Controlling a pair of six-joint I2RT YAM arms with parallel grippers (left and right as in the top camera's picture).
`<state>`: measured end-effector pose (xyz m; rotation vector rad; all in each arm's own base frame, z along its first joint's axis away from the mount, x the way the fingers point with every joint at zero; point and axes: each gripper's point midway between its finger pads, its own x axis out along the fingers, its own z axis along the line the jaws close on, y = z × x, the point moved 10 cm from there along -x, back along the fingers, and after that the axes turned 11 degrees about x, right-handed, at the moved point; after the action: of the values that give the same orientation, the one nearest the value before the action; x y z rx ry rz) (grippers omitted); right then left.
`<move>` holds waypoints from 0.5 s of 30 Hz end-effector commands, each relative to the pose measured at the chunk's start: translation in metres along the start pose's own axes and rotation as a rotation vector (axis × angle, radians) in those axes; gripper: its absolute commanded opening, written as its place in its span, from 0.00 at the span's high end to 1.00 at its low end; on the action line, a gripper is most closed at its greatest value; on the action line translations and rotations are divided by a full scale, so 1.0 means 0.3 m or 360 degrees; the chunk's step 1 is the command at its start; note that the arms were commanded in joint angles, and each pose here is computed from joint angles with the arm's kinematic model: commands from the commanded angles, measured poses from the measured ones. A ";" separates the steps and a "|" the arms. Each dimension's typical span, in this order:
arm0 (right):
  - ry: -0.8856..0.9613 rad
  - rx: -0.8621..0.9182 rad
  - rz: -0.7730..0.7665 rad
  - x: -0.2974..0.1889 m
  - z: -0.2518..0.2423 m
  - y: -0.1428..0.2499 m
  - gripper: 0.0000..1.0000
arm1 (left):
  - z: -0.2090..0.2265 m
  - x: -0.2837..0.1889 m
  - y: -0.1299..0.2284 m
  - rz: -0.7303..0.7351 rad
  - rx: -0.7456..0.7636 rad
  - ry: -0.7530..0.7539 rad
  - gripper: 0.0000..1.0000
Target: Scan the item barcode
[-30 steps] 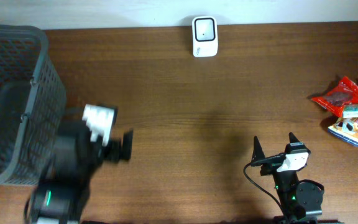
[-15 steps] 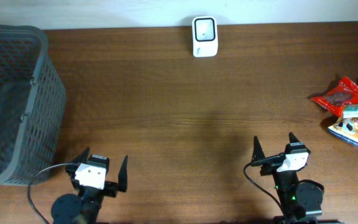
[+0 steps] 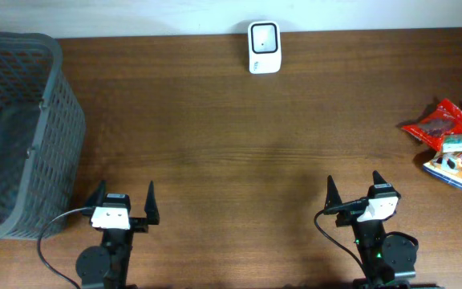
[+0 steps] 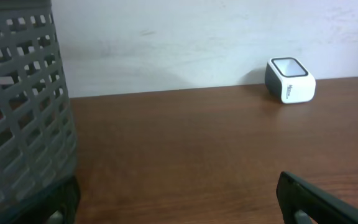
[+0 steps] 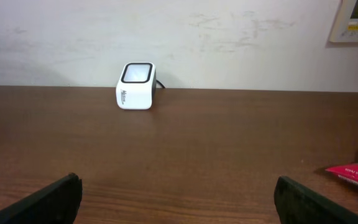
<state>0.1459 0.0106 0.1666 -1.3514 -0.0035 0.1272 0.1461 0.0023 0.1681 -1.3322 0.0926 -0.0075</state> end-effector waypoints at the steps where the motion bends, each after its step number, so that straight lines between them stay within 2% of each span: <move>1: -0.0004 -0.0001 0.0005 0.001 0.000 0.009 0.02 | 0.002 -0.001 0.006 0.0004 -0.0087 -0.0012 0.01; 6: -0.0004 -0.0001 0.0005 0.001 0.000 0.009 0.02 | 0.004 0.000 0.008 0.0013 -0.0107 -0.0026 0.01; 8: -0.0004 -0.0001 0.0006 0.001 0.000 0.009 0.02 | 0.019 -0.001 0.018 0.0046 -0.0328 -0.0135 0.01; 9: -0.0004 -0.0001 0.0005 0.001 0.000 0.009 0.02 | 0.024 -0.002 0.019 0.0051 -0.0360 -0.0171 0.01; 12: -0.0004 -0.0001 0.0005 0.001 0.000 0.009 0.02 | 0.026 -0.002 0.021 0.0068 -0.0147 -0.0183 0.01; 15: -0.0004 -0.0001 0.0005 0.001 0.000 0.009 0.02 | 0.018 -0.001 0.019 0.0065 -0.0106 -0.0157 0.01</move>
<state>0.1459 0.0106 0.1666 -1.3517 -0.0035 0.1272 0.1460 0.0094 0.1662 -1.4413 0.0345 0.0871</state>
